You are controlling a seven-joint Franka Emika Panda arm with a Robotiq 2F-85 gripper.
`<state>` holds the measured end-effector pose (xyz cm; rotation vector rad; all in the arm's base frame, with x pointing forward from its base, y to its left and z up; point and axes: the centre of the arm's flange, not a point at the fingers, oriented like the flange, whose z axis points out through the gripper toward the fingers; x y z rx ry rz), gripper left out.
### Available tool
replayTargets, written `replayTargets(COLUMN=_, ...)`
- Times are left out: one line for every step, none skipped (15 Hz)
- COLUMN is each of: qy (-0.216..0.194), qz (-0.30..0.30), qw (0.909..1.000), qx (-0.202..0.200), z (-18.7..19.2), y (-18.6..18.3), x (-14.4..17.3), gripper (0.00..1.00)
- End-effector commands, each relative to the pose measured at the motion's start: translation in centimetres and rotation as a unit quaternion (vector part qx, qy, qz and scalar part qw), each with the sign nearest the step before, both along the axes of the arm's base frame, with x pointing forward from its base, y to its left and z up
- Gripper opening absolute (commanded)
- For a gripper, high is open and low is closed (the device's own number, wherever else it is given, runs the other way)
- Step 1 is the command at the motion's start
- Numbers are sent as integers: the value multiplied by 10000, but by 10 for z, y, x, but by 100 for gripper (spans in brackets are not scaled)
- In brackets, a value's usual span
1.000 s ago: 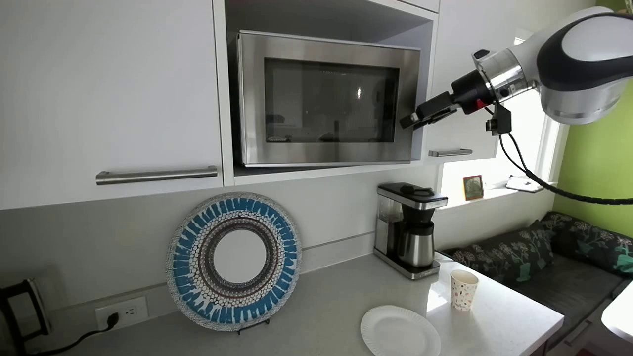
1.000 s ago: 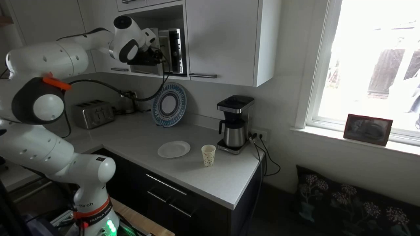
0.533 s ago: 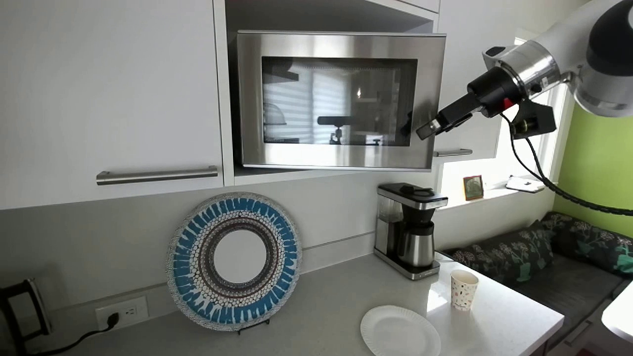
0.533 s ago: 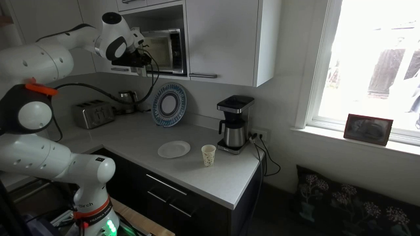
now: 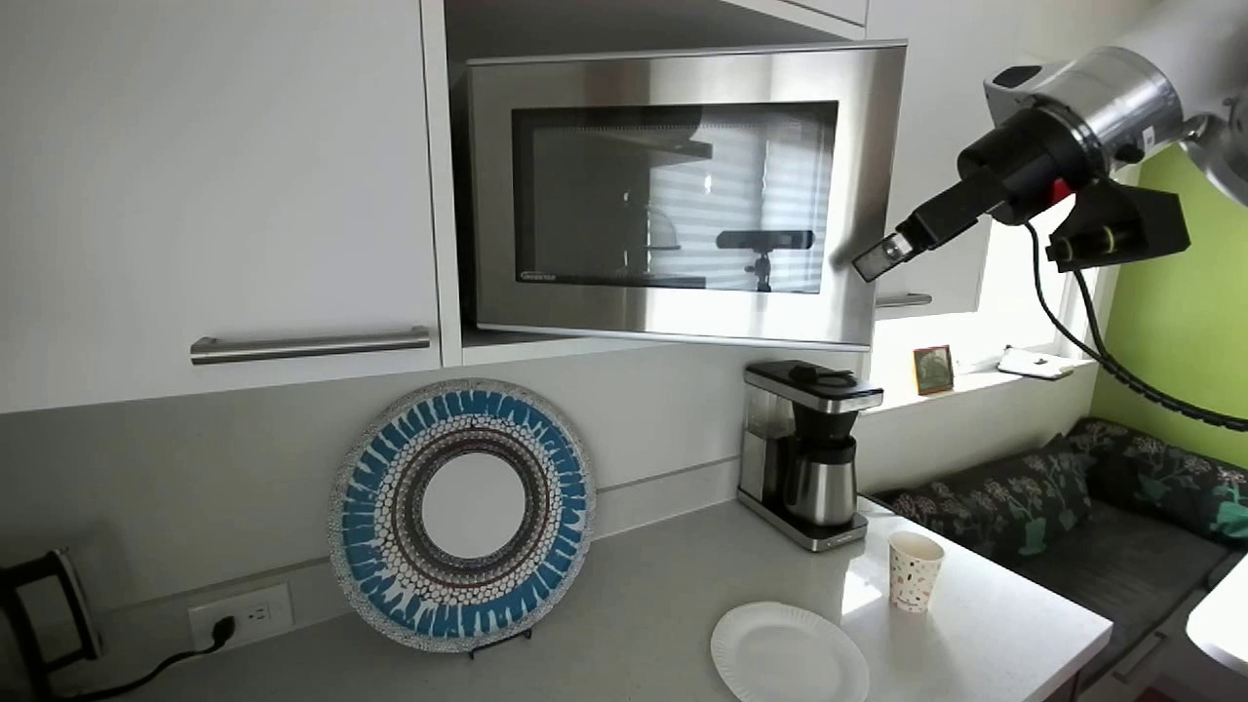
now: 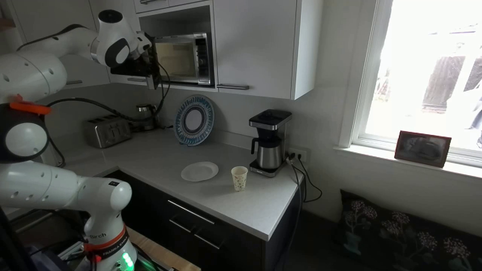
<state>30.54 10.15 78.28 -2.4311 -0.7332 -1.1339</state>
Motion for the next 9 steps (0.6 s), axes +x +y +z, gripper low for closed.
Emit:
replayTargets(qy=-15, qz=-743, qw=9969, qx=-263, z=-5, y=-3, x=4, gripper=100)
replayTargets(qy=-2, qz=-939, qw=9952, qx=-287, z=-4, y=-8, x=6, gripper=100)
replayTargets(qy=-42, qz=-1205, qw=9922, qx=-316, z=-3, y=-14, x=8, gripper=100)
replayTargets(qy=29, qz=-1287, qw=9913, qx=-285, z=-2, y=-20, x=8, gripper=100)
replayTargets(qy=59, qz=-1341, qw=9906, qx=-276, z=-4, y=-25, x=8, gripper=100)
replayTargets(qy=87, qz=-1409, qw=9896, qx=-292, z=-4, y=-27, x=8, gripper=100)
replayTargets(qy=120, qz=-1416, qw=9894, qx=-286, z=-4, y=-28, x=9, gripper=100)
replayTargets(qy=106, qz=-1457, qw=9889, qx=-283, z=-4, y=-30, x=10, gripper=100)
replayTargets(qy=28, qz=-1535, qw=9878, qx=-255, z=-5, y=-30, x=11, gripper=100)
